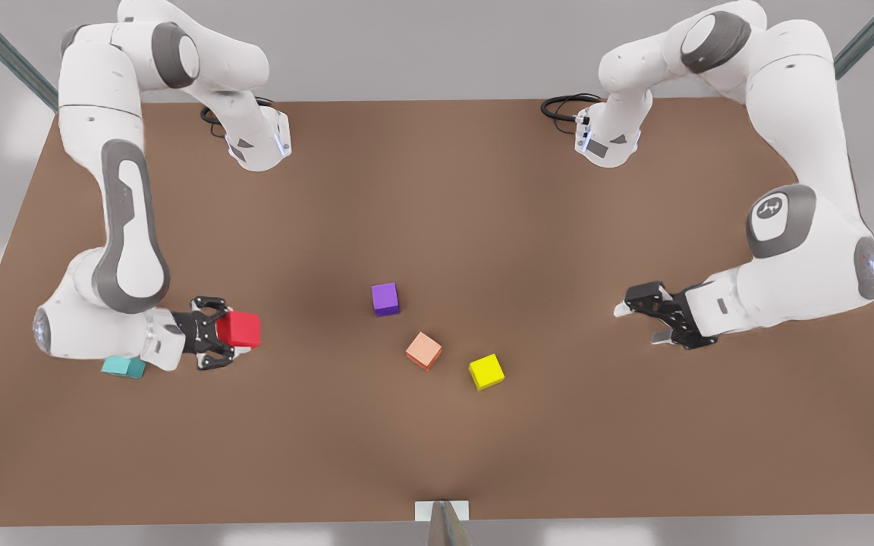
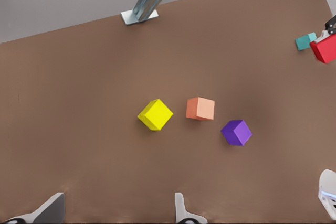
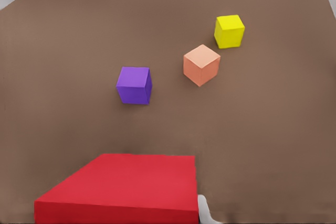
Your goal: Pick up red wooden cube and pass to hand red wooden cube and place in blue wooden cube
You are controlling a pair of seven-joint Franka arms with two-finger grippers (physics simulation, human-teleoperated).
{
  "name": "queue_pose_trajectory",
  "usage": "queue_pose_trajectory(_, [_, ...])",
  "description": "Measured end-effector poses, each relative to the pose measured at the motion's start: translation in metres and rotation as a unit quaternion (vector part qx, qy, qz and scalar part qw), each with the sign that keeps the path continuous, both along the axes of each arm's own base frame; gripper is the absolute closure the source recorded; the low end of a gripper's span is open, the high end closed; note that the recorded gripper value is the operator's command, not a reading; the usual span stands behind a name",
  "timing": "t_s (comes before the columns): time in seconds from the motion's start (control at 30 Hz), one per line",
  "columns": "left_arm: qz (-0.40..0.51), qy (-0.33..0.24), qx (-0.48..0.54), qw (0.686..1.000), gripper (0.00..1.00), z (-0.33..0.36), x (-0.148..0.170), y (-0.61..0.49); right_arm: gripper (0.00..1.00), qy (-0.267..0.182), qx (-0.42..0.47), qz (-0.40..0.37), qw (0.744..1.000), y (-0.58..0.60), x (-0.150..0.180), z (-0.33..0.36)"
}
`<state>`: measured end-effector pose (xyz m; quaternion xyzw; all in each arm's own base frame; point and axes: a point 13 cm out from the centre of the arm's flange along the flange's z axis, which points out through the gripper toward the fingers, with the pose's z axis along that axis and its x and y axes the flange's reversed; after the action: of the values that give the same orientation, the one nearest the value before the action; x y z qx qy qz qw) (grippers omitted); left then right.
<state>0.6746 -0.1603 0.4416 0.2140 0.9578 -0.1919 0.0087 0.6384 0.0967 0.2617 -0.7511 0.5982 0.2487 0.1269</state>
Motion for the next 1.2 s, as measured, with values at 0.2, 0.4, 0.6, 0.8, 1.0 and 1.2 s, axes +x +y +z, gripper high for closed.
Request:
queue_pose_trajectory(0.2, [0.083,0.082,0.213,0.970,0.00,-0.031,-0.099,0.081,0.45,0.039,-0.288,-0.106,0.951,-0.181,-0.011,-0.034])
queue_pose_trajectory(0.4, [0.107,0.117,0.198,0.967,0.00,-0.039,-0.109,0.071,0.44,0.015,-0.354,-0.238,0.904,-0.264,0.011,-0.076])
queue_pose_trajectory(0.6, [0.110,0.147,0.202,0.962,0.00,-0.055,-0.116,0.061,0.44,0.004,-0.338,-0.353,0.872,-0.297,0.027,-0.108])
queue_pose_trajectory(0.8, [0.123,0.160,0.207,0.957,0.00,-0.060,-0.119,0.065,0.44,0.029,-0.328,-0.427,0.842,-0.328,0.011,-0.134])
queue_pose_trajectory(1.0, [0.130,0.167,0.209,0.955,0.00,-0.064,-0.120,0.065,0.44,0.063,-0.312,-0.472,0.822,-0.326,-0.008,-0.155])
queue_pose_trajectory(1.2, [0.136,0.172,0.211,0.953,0.00,-0.067,-0.120,0.065,0.00,0.063,-0.309,-0.500,0.806,-0.328,-0.003,-0.154])
